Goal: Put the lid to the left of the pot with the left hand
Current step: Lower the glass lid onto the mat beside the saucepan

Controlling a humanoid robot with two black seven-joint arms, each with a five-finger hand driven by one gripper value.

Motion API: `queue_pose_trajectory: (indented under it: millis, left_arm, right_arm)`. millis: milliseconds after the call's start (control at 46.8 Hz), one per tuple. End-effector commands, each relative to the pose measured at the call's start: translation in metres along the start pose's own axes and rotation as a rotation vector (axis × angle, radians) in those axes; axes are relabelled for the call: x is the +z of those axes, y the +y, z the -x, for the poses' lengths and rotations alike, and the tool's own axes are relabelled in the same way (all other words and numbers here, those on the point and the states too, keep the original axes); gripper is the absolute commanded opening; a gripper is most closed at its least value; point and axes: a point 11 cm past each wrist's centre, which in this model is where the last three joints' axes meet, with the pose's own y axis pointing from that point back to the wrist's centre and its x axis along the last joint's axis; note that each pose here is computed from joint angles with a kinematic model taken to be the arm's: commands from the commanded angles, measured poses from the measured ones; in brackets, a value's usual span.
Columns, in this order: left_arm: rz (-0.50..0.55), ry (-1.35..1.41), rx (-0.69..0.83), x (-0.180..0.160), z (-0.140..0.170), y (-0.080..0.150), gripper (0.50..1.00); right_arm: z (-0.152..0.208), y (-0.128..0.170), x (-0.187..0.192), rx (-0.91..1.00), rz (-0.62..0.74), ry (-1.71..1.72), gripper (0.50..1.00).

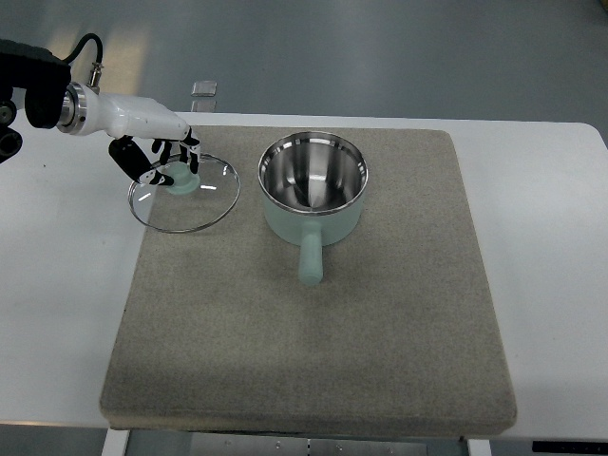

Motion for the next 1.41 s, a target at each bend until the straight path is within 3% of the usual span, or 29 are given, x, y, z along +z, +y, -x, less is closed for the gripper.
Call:
queue_pose_trajectory:
  millis: [0,470,1133,1240,1325,1389]
  left_arm:
    - [0.005,-0.009,0.000,0.003,0.001,-0.003,0.500]
    - [-0.006,-0.069,0.008,0.005,0.023,-0.025,0.500]
    - [-0.007,-0.058,0.005,0.004,0.027,-0.028,0.500]
    - [-0.007,-0.053,0.007,0.003,0.027,-0.028,0.578]
    - [-0.005,-0.045,0.011,0.003,0.027,-0.027,0.747]
    - [0.004,-0.027,0.014,0.004,0.027,-0.027,0.776]
  right_arm:
    - [0.000,0.000,-0.001,0.000,-0.002,0.000,0.921]
    - [0.000,0.000,0.000,0.000,0.000,0.000,0.921]
    - [0.000,0.000,0.000,0.000,0.000,0.000,0.921]
    - [0.000,0.000,0.000,0.000,0.000,0.000,0.921]
    - [0.000,0.000,-0.001,0.000,-0.002,0.000,0.921]
    - [0.000,0.000,0.000,0.000,0.000,0.000,0.921]
